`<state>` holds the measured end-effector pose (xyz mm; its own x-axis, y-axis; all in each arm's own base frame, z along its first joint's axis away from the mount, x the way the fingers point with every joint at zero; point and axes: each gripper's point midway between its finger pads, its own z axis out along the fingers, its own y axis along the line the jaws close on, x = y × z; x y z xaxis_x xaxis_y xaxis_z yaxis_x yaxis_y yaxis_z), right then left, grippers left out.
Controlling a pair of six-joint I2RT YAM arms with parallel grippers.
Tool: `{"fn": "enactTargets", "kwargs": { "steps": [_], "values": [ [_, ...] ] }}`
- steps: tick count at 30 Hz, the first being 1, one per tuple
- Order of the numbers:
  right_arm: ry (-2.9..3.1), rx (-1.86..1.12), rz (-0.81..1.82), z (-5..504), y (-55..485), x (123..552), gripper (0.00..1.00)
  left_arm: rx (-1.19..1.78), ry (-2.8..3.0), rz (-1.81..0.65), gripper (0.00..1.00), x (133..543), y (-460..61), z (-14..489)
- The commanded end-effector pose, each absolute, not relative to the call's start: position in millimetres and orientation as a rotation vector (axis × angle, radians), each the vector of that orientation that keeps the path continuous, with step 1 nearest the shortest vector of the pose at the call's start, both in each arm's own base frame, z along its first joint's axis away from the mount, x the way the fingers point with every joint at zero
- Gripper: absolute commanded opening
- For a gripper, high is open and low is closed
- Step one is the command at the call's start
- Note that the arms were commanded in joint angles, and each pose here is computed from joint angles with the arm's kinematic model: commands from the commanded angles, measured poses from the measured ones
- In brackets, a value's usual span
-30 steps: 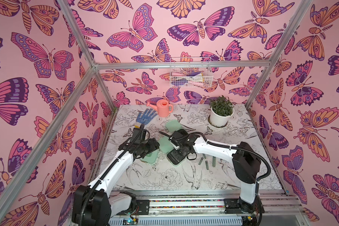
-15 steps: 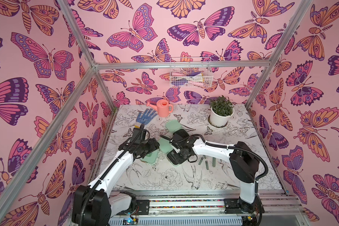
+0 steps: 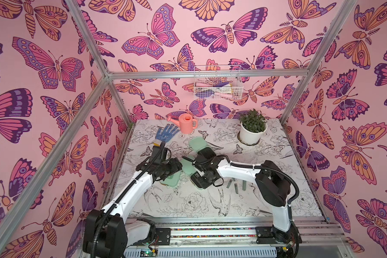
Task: Organize nail clipper sets
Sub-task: Adjust the nail clipper in the storage box, then pick up the nail clipper from the center of the board.
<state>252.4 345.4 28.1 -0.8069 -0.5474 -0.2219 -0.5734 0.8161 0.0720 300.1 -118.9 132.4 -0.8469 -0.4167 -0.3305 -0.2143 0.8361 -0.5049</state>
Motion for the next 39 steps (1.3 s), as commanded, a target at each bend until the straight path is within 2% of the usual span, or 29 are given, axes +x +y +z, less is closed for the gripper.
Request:
{"fn": "enactTargets", "kwargs": {
  "steps": [1, 15, 21, 29, 34, 39],
  "values": [
    [2.864, -0.872, 0.14, 7.7, 336.7, 249.1, 0.09, -0.465, 2.605, -0.65, 0.75, 297.7, -119.7, 126.9],
    [2.908, -0.875, 0.083, -10.0, 327.3, 243.6, 0.08, -0.467, 2.611, -0.655, 0.75, 296.8, -120.3, 125.9],
    [2.807, -0.844, 0.087, 31.7, 334.8, 264.0, 0.11, -0.463, 2.623, -0.673, 0.75, 293.0, -122.5, 122.8],
    [2.661, -0.714, 0.177, 103.3, 338.7, 291.3, 0.23, -0.466, 2.63, -0.665, 0.75, 291.0, -121.1, 119.6],
    [2.638, -0.592, 0.194, 125.9, 315.6, 303.3, 0.26, -0.452, 2.631, -0.662, 0.75, 292.7, -121.7, 120.1],
    [2.674, -0.424, 0.137, 127.5, 256.7, 320.5, 0.29, -0.441, 2.629, -0.672, 0.75, 293.4, -123.1, 119.4]
  ]
}}
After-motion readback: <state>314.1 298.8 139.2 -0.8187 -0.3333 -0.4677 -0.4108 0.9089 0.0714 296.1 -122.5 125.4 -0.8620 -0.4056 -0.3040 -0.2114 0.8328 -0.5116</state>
